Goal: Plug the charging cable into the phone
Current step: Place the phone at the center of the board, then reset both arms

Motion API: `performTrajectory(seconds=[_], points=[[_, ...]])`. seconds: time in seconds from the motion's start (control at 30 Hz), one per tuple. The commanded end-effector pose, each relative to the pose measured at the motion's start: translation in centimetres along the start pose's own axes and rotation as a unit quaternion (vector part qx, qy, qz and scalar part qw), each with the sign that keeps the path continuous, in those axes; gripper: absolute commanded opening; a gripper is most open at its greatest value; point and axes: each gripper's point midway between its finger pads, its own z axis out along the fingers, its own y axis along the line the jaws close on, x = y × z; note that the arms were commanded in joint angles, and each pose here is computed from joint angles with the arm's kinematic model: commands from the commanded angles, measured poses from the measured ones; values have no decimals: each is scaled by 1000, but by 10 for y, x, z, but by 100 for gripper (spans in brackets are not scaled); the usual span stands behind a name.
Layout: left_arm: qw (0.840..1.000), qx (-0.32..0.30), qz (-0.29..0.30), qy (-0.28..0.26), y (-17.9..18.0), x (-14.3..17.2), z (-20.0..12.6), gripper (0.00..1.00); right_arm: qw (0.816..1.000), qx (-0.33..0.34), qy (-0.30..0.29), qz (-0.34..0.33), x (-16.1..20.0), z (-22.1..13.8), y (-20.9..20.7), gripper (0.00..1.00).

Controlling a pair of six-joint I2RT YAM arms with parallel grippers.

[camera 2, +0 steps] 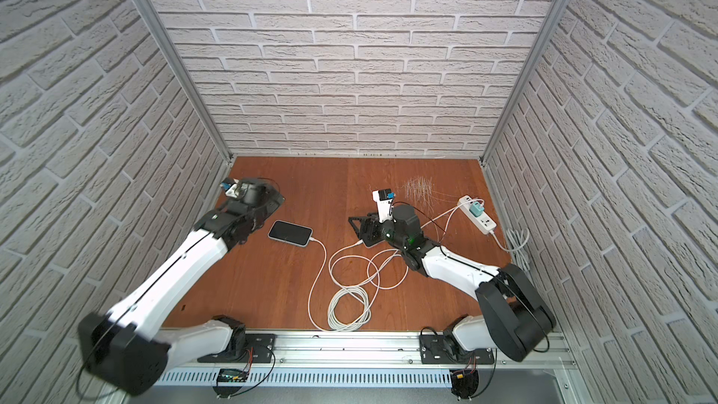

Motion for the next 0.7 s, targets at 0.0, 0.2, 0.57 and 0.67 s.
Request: performTrajectory(seconds=[0.0, 0.2, 0.57, 0.67], points=[[983, -15, 136, -125, 30, -27, -26, 98, 996, 63, -54, -38, -32, -32, -10, 92], [961, -56, 189, -193, 87, -15, -30, 98, 948, 287, -125, -56, -60, -131, -64, 99], [938, -100, 286, -170, 128, 24, 51, 98, 800, 568, -156, -115, -9, -230, -170, 99], [951, -73, 250, -165, 141, 23, 75, 98, 785, 589, -170, -89, 2, -232, -193, 99]])
